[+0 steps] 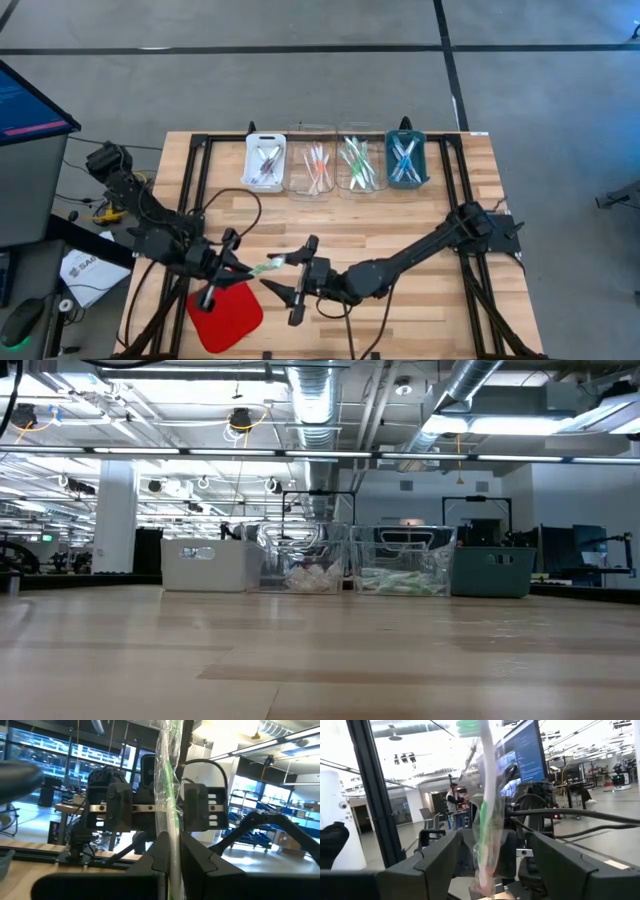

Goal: Pick & Place Toothbrushes
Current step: Put the green toothbrush into the right transparent bin, then return to Home Position

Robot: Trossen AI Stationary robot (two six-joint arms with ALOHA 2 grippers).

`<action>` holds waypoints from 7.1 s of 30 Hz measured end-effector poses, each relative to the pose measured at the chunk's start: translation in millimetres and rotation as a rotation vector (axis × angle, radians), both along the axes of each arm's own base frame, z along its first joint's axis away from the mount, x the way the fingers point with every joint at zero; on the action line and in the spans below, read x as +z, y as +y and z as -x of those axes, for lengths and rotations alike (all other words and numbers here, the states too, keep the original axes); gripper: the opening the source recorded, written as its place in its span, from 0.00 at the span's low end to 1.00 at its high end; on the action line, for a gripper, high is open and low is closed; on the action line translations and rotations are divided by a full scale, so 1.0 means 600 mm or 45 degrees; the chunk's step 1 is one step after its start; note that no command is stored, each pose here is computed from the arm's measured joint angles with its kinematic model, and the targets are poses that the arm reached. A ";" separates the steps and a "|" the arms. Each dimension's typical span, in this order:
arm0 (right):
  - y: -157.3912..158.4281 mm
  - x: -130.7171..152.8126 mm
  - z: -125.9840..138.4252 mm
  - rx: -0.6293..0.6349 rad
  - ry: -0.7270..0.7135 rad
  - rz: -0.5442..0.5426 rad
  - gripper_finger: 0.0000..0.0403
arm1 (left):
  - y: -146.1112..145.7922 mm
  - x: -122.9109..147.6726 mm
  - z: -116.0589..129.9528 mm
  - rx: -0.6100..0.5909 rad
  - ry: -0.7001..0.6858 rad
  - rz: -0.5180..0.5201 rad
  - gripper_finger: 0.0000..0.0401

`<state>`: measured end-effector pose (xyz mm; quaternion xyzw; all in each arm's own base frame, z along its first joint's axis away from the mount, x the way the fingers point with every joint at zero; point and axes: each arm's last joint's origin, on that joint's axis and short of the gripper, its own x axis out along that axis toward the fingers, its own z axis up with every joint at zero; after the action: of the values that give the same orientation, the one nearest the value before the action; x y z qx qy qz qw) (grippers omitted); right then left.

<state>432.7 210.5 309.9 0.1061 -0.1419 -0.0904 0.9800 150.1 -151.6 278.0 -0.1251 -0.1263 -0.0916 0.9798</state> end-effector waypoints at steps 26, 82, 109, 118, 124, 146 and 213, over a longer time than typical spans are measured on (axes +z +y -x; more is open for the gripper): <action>-0.021 0.004 -0.009 -0.019 -0.032 -0.010 0.31 | 0.014 -0.001 -0.014 0.078 0.005 -0.033 0.04; -0.535 0.116 0.147 -0.638 0.882 -0.367 0.01 | -0.014 -0.006 0.016 -0.068 0.059 -0.001 0.40; -0.689 0.005 0.192 -0.640 1.412 -0.593 0.01 | -0.017 -0.032 0.009 -0.004 0.218 -0.057 0.38; -0.693 -0.071 0.172 -0.661 1.607 -0.821 0.03 | -0.016 -0.032 0.010 0.003 0.221 -0.032 0.38; -0.701 -0.121 0.153 -0.567 1.659 -0.972 0.02 | -0.016 -0.032 0.010 0.002 0.223 -0.030 0.38; -0.718 -0.144 0.145 -0.553 1.714 -1.017 0.20 | -0.016 -0.032 0.010 0.001 0.223 -0.033 0.38; -0.231 -0.053 0.199 0.073 1.087 0.119 0.41 | -0.019 -0.034 0.010 -0.070 0.243 0.028 0.38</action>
<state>313.6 71.8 278.2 0.0185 0.2756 -0.0923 0.9566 144.1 -162.9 257.3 -0.1473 -0.0300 -0.1048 0.9831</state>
